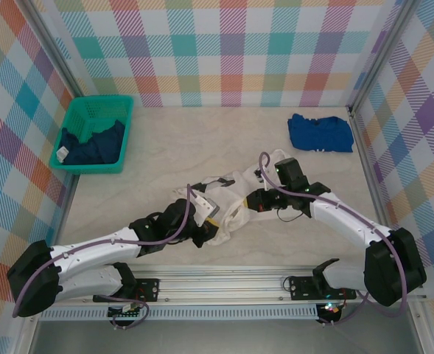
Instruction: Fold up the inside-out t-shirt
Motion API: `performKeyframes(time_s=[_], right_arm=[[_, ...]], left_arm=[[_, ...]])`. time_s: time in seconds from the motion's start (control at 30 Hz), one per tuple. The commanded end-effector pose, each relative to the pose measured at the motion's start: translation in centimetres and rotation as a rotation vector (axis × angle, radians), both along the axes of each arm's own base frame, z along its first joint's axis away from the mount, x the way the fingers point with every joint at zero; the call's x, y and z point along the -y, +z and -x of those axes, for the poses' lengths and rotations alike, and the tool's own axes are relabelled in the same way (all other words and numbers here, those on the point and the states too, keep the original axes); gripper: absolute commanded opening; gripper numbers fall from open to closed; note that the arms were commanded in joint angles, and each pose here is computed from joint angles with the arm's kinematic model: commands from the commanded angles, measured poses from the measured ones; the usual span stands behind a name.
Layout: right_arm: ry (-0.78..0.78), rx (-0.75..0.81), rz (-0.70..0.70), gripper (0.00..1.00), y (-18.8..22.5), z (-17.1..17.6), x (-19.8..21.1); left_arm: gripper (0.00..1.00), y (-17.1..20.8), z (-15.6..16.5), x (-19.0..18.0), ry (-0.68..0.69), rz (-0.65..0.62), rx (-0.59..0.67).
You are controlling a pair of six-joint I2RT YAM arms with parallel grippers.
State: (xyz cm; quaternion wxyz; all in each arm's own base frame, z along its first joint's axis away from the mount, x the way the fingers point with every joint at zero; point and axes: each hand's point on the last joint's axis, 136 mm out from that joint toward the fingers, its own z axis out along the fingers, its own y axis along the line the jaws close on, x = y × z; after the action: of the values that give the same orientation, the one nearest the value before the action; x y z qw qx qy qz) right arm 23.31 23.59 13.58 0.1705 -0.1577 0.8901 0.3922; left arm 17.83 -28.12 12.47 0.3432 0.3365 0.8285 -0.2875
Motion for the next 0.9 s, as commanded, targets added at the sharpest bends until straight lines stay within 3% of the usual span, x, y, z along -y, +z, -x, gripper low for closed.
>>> performKeyframes(time_s=[0.0,0.17,0.3,0.37,0.5,0.67,0.73,0.87], right_arm=[[0.048,-0.011,-0.032,0.00,0.1,0.9,-0.3],[0.055,-0.022,-0.056,0.00,0.5,1.3,-0.5],[0.059,-0.017,-0.059,0.00,0.5,1.3,-0.5],[0.061,-0.017,-0.051,0.00,0.2,1.4,-0.4],[0.008,0.008,0.062,0.00,-1.0,1.1,1.4],[-0.135,0.076,0.288,0.05,-2.6,-0.6,5.1],[-0.159,0.094,0.321,0.09,-2.7,-0.8,5.7],[-0.144,0.142,0.326,0.21,-2.1,-0.4,5.5]], left_arm=[[0.17,1.3,-1.3,-0.2,0.047,0.046,0.038],[0.42,1.1,-3.7,1.3,0.090,0.007,0.051],[0.47,0.2,-5.3,3.5,0.081,-0.002,0.047],[0.38,-0.5,-6.4,4.5,0.082,0.003,0.021],[0.02,-0.4,-7.2,5.7,0.055,0.068,-0.102],[0.00,2.6,-4.1,6.5,-0.122,0.290,-0.414],[0.00,3.4,-3.0,6.3,-0.157,0.324,-0.513],[0.00,3.8,-1.6,5.5,-0.154,0.320,-0.594]])
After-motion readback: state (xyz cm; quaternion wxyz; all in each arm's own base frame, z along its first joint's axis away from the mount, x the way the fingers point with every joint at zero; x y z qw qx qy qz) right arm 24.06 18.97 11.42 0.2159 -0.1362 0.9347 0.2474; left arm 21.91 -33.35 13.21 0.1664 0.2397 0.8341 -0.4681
